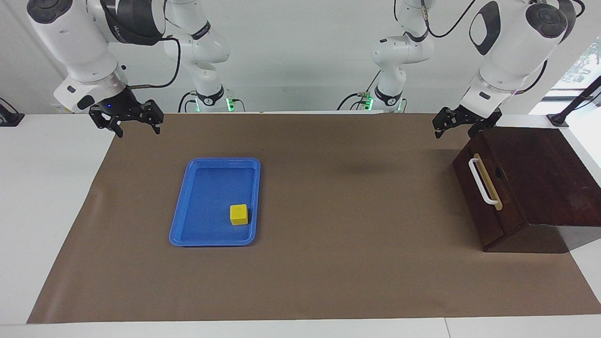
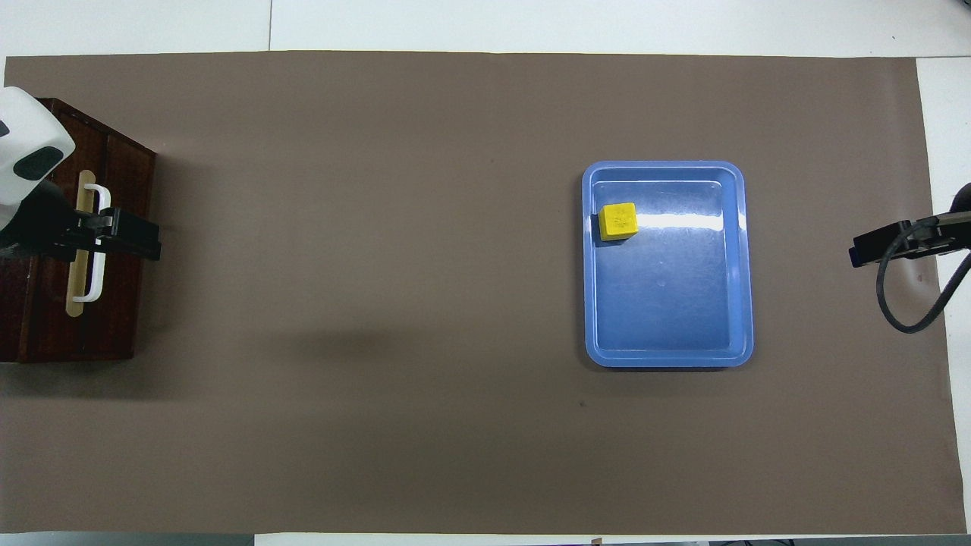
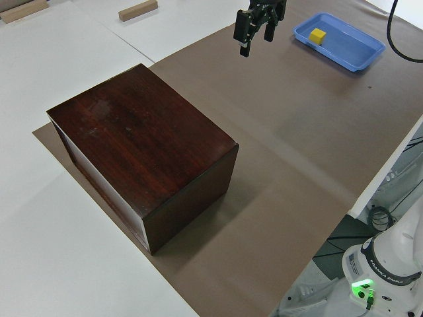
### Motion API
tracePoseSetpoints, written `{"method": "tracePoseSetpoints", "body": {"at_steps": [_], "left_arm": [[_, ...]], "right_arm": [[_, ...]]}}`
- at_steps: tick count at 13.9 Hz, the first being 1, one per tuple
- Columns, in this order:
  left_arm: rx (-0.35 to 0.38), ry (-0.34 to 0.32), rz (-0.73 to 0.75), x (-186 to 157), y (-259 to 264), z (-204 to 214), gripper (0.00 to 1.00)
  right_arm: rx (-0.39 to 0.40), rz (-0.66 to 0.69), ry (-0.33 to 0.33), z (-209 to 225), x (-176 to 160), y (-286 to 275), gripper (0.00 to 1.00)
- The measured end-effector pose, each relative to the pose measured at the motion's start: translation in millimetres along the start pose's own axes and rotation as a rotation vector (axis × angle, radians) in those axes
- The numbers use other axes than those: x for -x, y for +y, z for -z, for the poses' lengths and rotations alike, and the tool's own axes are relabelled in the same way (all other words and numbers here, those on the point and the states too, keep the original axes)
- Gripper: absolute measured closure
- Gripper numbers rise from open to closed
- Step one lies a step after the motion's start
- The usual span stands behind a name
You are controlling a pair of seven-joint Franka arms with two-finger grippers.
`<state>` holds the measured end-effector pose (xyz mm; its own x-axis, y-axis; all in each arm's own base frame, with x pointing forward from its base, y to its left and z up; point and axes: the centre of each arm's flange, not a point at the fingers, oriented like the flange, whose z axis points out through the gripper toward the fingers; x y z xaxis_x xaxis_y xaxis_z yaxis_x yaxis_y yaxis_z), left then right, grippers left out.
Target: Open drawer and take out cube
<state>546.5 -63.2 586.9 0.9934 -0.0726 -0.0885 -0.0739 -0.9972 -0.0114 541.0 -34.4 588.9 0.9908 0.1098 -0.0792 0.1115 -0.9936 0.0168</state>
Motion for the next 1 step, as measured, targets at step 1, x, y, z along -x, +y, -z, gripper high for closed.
{"method": "tracePoseSetpoints", "body": {"at_steps": [1], "left_arm": [[0.000, 0.000, 0.000, 0.0, 0.0, 0.0, 0.00]], "right_arm": [[0.000, 0.000, 0.000, 0.0, 0.0, 0.0, 0.00]]}}
